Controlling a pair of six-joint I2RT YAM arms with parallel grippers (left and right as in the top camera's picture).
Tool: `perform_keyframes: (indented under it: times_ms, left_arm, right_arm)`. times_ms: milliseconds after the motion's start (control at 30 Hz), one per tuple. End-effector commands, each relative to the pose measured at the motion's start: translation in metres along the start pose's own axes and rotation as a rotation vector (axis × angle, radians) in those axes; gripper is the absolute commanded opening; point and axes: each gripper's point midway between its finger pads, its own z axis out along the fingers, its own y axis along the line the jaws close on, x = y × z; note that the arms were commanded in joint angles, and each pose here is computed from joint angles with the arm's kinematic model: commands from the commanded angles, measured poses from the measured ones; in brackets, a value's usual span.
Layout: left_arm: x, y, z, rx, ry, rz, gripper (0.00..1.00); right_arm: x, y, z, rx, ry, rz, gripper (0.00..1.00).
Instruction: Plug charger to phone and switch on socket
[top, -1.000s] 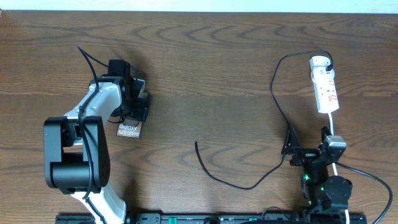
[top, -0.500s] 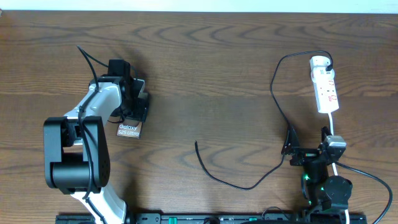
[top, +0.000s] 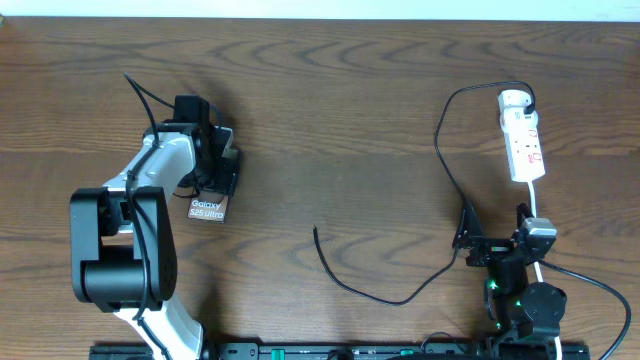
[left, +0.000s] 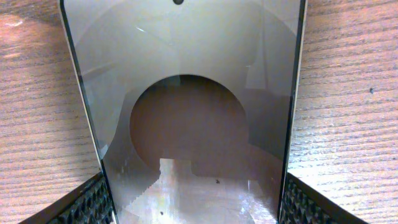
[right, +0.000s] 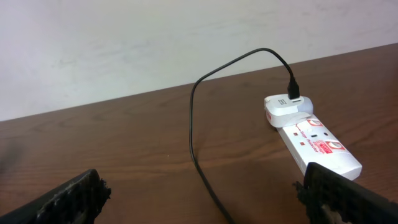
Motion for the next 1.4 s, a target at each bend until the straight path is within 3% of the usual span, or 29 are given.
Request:
perform_keyframes:
  times_ms: [0, 300, 967, 1167, 1367]
  left_arm:
    - [0.031, -0.003, 0.025, 0.016, 0.105, 0.003, 0.07]
    - [0.016, -0.001, 0.011, 0.004, 0.051, 0.004, 0.07]
    - [-0.03, 0.005, -0.109, -0.046, -0.299, -0.079, 0.07]
    - [-0.026, -0.033, -0.127, 0.172, -0.327, -0.112, 0.07]
    - [-0.028, -0.066, -0.137, 0.398, -0.309, -0.262, 0.07]
  right_arm:
    - [0.001, 0.001, 0.0, -0.003, 0.004, -0.015, 0.99]
    - [0.001, 0.001, 0.0, -0.003, 0.004, -0.015, 0.99]
    - [0.001, 0.001, 0.0, -0.003, 0.004, -0.015, 0.99]
    - [0.001, 0.001, 0.0, -0.003, 0.004, -0.015, 0.99]
    - [0.001, 0.001, 0.0, -0.003, 0.004, -0.015, 0.99]
